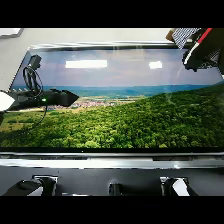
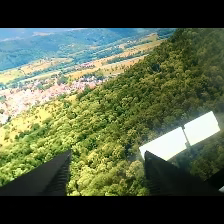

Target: Fold the clothes and pants, and hang the long-sleeved shirts on hangers.

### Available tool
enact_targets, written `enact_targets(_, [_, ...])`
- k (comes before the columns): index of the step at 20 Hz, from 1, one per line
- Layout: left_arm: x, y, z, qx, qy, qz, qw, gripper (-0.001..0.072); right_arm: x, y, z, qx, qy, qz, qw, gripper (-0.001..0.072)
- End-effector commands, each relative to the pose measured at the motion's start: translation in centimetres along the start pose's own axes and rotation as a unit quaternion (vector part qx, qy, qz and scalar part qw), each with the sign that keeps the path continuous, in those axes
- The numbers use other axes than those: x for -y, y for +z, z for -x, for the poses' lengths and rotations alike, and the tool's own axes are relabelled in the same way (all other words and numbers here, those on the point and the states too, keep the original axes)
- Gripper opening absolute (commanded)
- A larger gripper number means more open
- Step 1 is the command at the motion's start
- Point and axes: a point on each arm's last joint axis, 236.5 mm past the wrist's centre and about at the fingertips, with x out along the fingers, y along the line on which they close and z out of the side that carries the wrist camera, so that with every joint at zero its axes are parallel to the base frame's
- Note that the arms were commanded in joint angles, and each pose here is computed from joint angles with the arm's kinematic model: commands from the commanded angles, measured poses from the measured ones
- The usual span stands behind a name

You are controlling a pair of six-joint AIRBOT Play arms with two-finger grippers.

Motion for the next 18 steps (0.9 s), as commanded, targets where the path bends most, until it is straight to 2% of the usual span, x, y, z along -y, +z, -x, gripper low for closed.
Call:
enact_targets(1, [-0.2,0.3,0.4,0.006,0.002,0.069,0.998,0.069,2.1,0.9,1.8,-0.002,-0.017,-0.017,1.0,0.0502])
enact_targets(5, [-2.3,2.6,2.8,0.049,0.021,0.159,0.986,0.0689,4.7,7.2,6.9,0.083,0.01,-0.054,0.995,0.0502])
enact_targets(7, [-3.6,4.6,5.4,0.089,0.036,0.168,0.981,0.0688,4.5,12.3,10.8,0.172,0.066,-0.074,0.98,0.05])
enact_targets(10, [-5.7,6.6,9.6,0.147,0.065,0.176,0.971,0.0677,1.0,17.7,16.2,0.262,0.215,-0.176,0.924,0.0483])
enact_targets(12, [-6.9,6.9,11.2,0.166,0.08,0.184,0.965,0.0643,-3.0,18.4,17.1,0.252,0.316,-0.252,0.879,0.0479])
enact_targets(14, [-7.6,6.9,11.7,0.171,0.089,0.185,0.964,0.0333,-8.9,16.8,17.4,0.2,0.405,-0.283,0.846,0.0371])
enact_targets(16, [-7.7,6.8,11.5,0.165,0.094,0.164,0.968,0.0048,-18.5,11.3,20.2,0.109,0.501,-0.204,0.834,0.0286])
enact_targets(18, [-8.0,6.7,11.6,0.163,0.105,0.154,0.969,0.0034,-28.3,2.8,28.0,0.024,0.611,-0.062,0.789,0.0091])
